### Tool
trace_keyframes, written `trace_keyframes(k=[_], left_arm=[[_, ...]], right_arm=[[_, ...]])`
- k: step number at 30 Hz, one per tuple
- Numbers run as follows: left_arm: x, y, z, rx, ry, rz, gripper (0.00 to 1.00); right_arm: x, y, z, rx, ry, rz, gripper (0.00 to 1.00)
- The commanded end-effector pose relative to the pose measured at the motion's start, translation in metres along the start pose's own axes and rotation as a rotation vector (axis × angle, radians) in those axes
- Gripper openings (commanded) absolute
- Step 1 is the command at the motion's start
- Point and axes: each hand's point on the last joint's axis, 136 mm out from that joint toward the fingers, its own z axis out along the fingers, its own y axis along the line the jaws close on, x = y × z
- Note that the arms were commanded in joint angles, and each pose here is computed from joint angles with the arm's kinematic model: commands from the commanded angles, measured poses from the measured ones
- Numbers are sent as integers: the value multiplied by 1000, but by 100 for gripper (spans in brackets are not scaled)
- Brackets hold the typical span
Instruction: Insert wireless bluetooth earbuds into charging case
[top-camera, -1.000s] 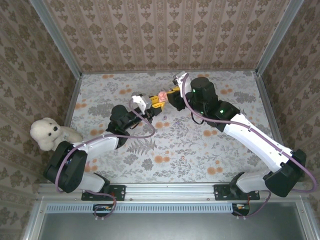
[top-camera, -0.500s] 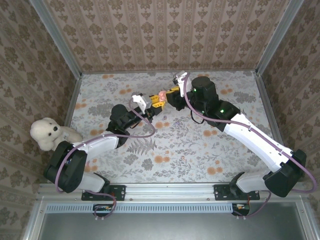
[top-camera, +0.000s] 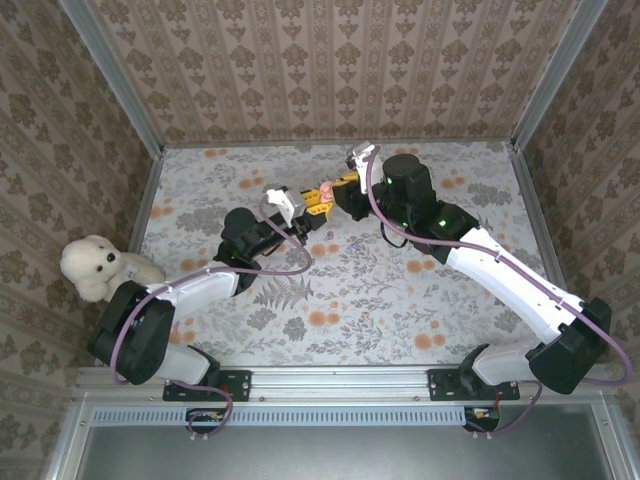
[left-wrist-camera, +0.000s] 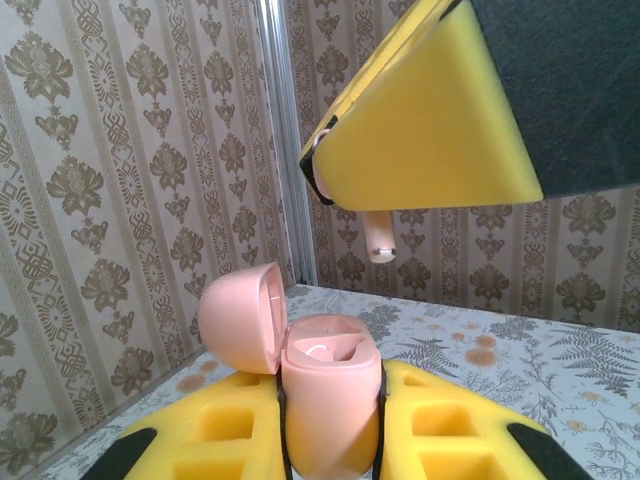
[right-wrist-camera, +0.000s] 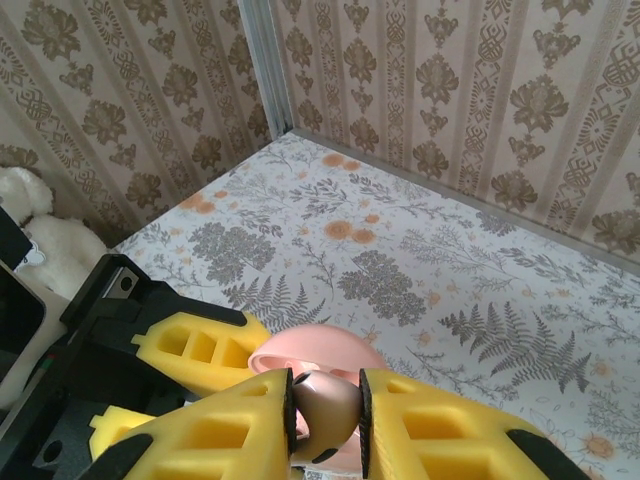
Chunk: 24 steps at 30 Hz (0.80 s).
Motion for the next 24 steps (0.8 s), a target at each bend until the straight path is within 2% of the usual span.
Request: trace_keyframes(k=[1, 24], left_arm=[[-19, -4, 6, 28, -51, 15, 0], [-22, -4, 9, 25, -55, 20, 0]], right_arm=[[0, -4, 5, 16, -11, -4, 25], [19, -9, 16, 43, 41, -16, 24]])
